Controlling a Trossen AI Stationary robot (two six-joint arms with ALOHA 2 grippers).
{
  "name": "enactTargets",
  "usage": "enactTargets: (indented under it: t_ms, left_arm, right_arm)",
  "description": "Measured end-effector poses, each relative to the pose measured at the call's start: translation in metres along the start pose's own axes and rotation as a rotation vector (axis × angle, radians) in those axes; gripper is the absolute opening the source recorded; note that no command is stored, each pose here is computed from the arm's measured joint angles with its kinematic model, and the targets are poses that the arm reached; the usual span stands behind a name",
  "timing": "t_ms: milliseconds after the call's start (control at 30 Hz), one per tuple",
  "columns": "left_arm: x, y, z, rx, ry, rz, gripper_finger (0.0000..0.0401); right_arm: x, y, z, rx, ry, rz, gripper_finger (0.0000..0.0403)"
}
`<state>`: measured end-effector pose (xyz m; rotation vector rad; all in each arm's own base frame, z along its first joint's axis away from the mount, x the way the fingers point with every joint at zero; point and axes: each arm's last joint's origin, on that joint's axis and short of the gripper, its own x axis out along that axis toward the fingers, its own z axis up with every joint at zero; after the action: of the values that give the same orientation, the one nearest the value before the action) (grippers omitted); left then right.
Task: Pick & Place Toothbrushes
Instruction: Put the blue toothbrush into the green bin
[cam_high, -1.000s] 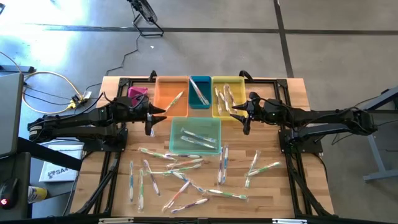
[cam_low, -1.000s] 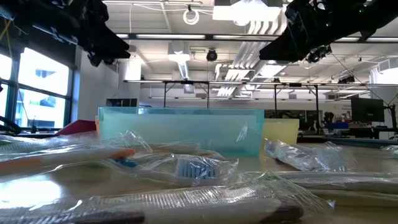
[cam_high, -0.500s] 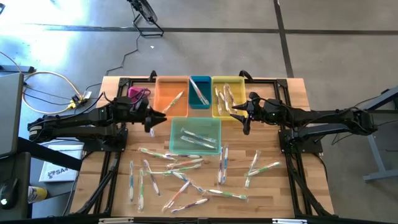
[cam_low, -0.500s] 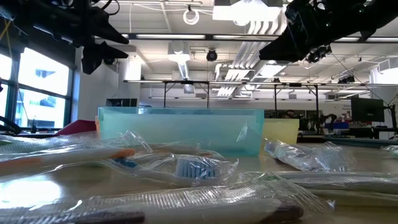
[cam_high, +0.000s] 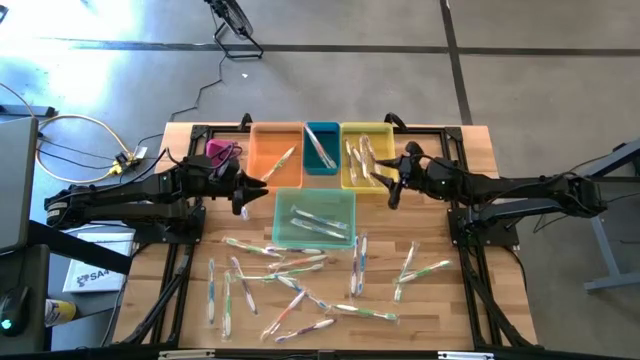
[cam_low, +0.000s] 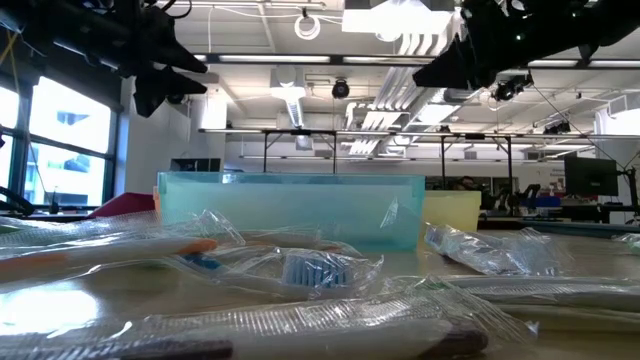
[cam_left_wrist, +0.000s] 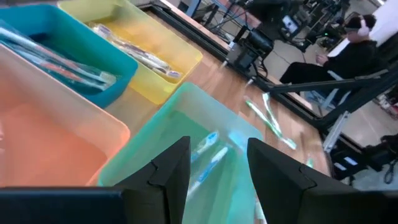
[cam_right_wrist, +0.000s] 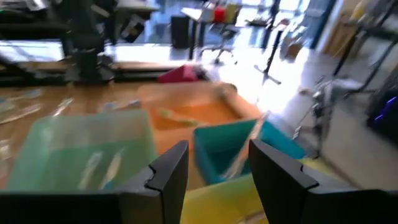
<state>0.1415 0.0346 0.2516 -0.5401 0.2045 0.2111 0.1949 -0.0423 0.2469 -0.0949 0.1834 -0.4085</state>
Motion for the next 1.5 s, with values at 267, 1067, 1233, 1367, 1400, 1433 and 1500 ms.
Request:
enactTargets:
  t_ms: [267, 1067, 1233, 1367, 1400, 1433, 1500]
  left_arm:
    - [0.0, 0.002, 0.001, 0.091, -0.038, 0.077, 0.0156]
    - [0.0, 0.004, 0.002, -0.116, -0.079, 0.125, 0.0156]
    - [0.0, 0.003, 0.001, -0.119, -0.051, 0.084, 0.0156]
    - [0.0, 0.004, 0.0, -0.157, -0.038, 0.097, 0.0156]
    - [0.0, 0.004, -0.001, -0.167, -0.036, 0.112, 0.0156]
    - [0.0, 0.005, -0.002, -0.181, -0.034, 0.126, 0.0156]
    - [-0.001, 0.007, -0.004, -0.218, -0.026, 0.158, 0.0156]
  right_arm:
    - [-0.003, -0.004, 0.025, -0.152, -0.246, -0.076, 0.0161]
    - [0.001, -0.026, 0.016, -0.204, -0.145, -0.223, 0.0161]
    - [0.001, -0.026, 0.014, -0.141, -0.13, -0.213, 0.0161]
    - [0.002, -0.026, 0.013, -0.074, -0.123, -0.206, 0.0161]
    - [0.002, -0.026, 0.012, -0.058, -0.114, -0.203, 0.0161]
    - [0.002, -0.025, 0.011, -0.044, -0.105, -0.201, 0.0161]
    - [0.002, -0.025, 0.009, -0.024, -0.09, -0.197, 0.0161]
